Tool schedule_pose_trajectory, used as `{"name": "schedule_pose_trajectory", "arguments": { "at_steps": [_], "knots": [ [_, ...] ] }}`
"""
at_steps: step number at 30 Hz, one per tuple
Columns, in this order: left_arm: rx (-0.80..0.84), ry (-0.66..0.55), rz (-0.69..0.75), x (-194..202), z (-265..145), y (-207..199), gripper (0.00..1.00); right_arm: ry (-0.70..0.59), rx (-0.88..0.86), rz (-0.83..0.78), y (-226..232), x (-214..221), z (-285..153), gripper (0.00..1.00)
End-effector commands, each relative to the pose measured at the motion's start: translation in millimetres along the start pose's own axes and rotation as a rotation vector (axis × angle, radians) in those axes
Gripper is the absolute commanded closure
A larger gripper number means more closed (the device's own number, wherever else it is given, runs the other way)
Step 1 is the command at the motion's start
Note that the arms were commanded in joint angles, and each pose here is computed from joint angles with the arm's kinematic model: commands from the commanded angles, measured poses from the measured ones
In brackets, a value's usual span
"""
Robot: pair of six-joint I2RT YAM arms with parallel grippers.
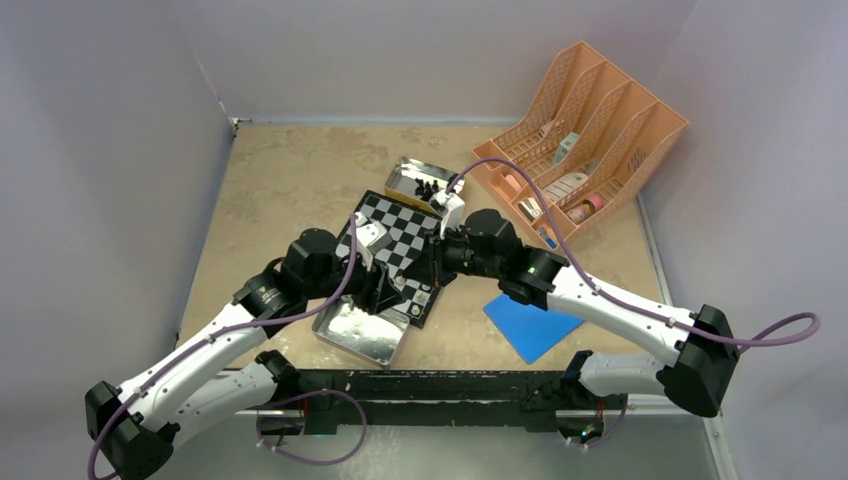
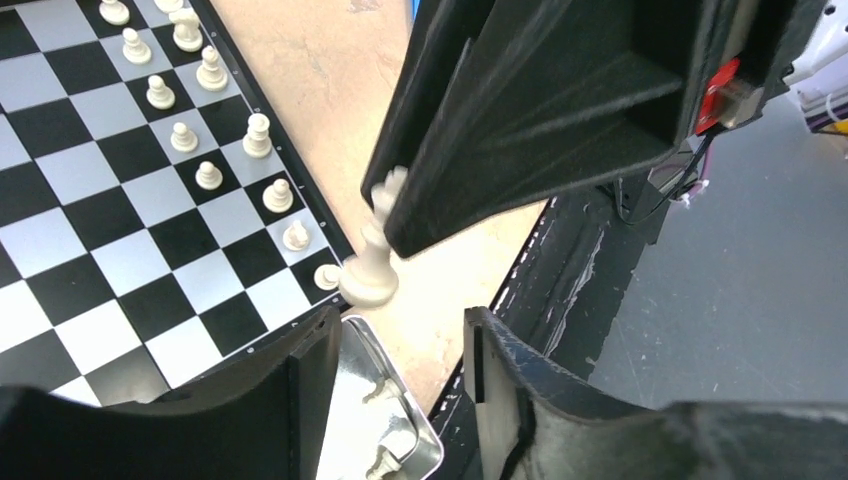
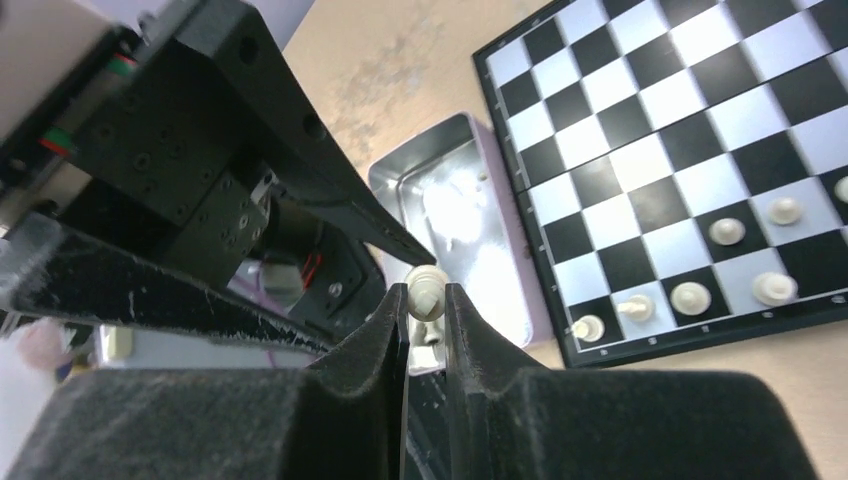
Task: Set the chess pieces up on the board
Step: Pick up the chess piece from the storage box, then place the chess piece on the chessboard.
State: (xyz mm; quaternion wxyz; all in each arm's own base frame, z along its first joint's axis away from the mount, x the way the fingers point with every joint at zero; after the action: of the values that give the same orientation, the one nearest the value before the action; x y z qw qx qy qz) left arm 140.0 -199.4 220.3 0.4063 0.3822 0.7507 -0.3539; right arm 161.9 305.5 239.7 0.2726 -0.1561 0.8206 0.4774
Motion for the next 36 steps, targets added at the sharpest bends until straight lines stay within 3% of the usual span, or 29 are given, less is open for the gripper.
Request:
{"name": "schedule_pose_trajectory", "arguments": {
  "at_steps": [1,5,10,19,36],
  "knots": [
    [-0.004,-0.007,-0.021,-4,5,1,0.49,-0.224,0.09,-0.05,-1,-34,-16,0.9],
    [-0.051,0.044,-0.066,4,9,7,0.44,-0.342,0.225,-0.07,-18,-48,-25,0.9],
    [-0.152,0.087,-0.102,8,8,19,0.33,-0.395,0.348,-0.085,-39,-52,-26,0.9],
    [-0.398,-0.062,-0.121,-8,-26,35,0.08,-0.371,0.545,-0.083,-86,-34,-8,0.89],
    [-0.425,-0.251,-0.039,-10,-71,22,0.07,-0.335,0.762,-0.083,-143,-12,25,0.9]
  ]
}}
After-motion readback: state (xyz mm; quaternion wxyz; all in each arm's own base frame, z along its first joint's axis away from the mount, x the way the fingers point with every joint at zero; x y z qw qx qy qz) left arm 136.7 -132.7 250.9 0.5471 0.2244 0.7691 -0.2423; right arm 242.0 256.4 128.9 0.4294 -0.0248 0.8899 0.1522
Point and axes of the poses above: each gripper's point midway between its finger pads, its own z axis out along the fingers, its own y axis along the line the jaws close on, x = y × z, the point moved 5 cm from there along -z, back along the fingers, and after that the axes turned 10 degrees about z, right-handed, at the moved point
